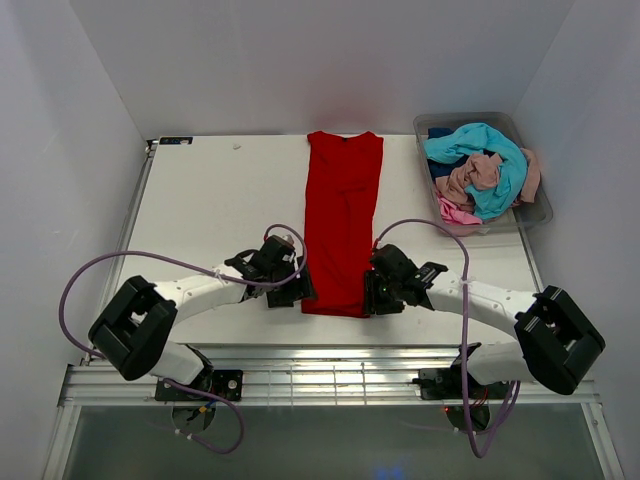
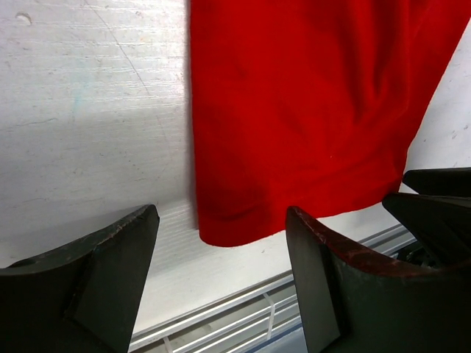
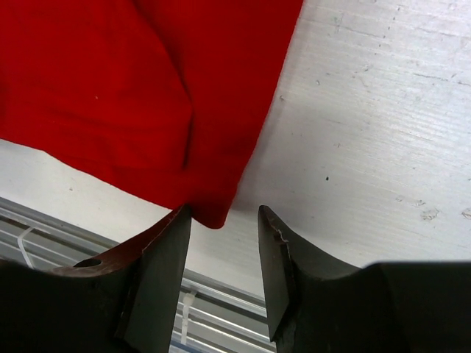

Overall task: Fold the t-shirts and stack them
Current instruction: Grab the bottom of the folded rectangular tshirt with both arms

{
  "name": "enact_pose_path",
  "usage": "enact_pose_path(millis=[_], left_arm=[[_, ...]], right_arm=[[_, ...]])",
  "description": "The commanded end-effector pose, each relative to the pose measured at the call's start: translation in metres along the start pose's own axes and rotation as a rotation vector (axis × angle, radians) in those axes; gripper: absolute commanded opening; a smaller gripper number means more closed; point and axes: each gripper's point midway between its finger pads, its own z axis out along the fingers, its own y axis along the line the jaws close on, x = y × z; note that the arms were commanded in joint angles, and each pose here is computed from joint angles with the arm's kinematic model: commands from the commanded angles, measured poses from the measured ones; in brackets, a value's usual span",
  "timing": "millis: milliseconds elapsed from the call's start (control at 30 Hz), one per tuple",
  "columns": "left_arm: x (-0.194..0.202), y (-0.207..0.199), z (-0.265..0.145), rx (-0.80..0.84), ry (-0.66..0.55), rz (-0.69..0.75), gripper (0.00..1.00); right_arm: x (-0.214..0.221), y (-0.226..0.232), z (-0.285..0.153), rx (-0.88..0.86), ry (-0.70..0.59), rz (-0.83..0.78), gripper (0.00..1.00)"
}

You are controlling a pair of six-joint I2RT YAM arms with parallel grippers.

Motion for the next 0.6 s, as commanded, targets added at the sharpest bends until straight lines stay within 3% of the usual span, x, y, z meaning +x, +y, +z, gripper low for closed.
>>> enact_pose_path(millis=[0, 567], left_arm=[[0.004, 0.004, 0.005, -0.035, 0.001, 0.008, 0.80], [0.017, 0.014, 0.006, -0.103, 0.040, 0.009, 0.60]], right_arm=[[-0.005, 0.005, 0.002, -0.020, -0.036, 0.010, 0.48], [-0.005, 0.009, 0.012, -0.040, -0.026, -0.004, 0.46]])
